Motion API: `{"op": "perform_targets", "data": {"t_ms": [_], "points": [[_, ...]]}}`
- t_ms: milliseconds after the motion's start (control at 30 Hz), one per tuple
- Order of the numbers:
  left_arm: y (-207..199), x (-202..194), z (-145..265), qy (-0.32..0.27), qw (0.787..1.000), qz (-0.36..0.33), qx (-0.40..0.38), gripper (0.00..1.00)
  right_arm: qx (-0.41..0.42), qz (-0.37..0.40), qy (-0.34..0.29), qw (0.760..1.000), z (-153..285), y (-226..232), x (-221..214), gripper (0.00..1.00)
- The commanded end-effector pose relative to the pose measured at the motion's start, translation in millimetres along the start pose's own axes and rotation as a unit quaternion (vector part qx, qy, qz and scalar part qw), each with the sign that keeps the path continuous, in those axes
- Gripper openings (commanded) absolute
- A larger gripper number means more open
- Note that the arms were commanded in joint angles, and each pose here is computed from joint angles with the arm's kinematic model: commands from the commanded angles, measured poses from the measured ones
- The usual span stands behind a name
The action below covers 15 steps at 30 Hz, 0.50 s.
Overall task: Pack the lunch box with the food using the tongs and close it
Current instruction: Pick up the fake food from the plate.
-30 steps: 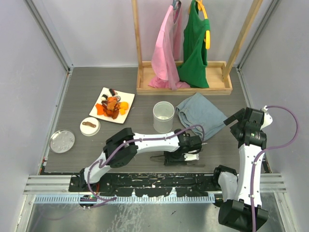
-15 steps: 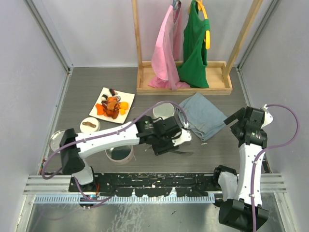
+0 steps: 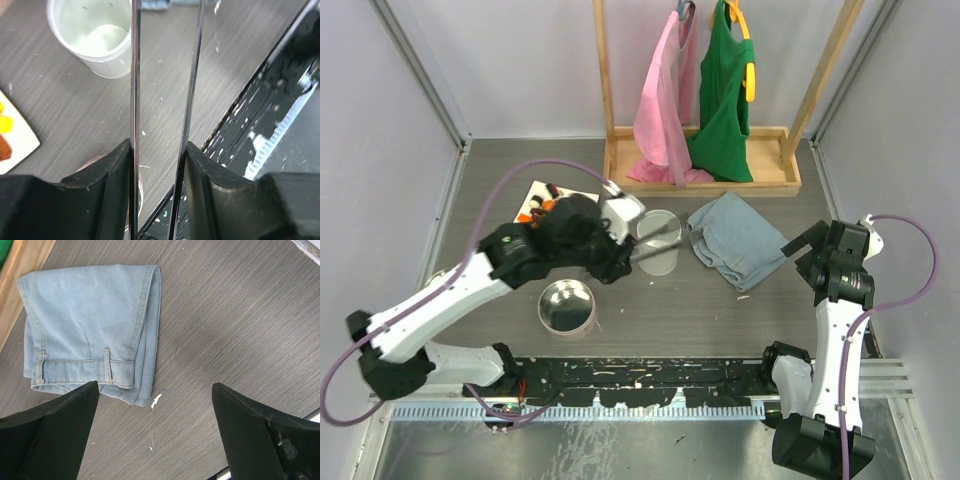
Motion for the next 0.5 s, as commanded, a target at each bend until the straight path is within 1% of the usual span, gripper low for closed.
{"op": "perform_targets", "data": {"t_ms": [0, 133, 233, 367, 467], "points": [[9, 22, 43, -0.125, 0.99, 0.063, 0.007, 0.44, 0.039, 0.007, -0.027, 0.999, 14, 11, 15, 1.0], [26, 18, 61, -0.147, 0.984, 0.087, 0.051, 0.5, 0.05, 0.006, -0.022, 0.998, 15, 14, 14, 1.0], [38, 12, 70, -0.147, 0.979, 0.103, 0.094, 0.51, 0.061, 0.008, -0.016, 0.998, 15, 16, 13, 1.0], [53, 0, 77, -0.128, 0.972, 0.123, 0.152, 0.52, 0.095, 0.015, 0.005, 0.995, 16, 24, 10, 1.0], [61, -9, 80, -0.111, 0.967, 0.145, 0.179, 0.52, 0.146, 0.029, 0.024, 0.989, 24, 33, 7, 1.0]]}}
Point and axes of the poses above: each gripper's point midway between its finger pads, its own z axis back along the fingers, its own y axis along the line the jaws close on, x = y × z, the point moved 7 cm from there along z, back along the fingers, and after that the axes turned 4 degrees about z, right-handed, at the moved point
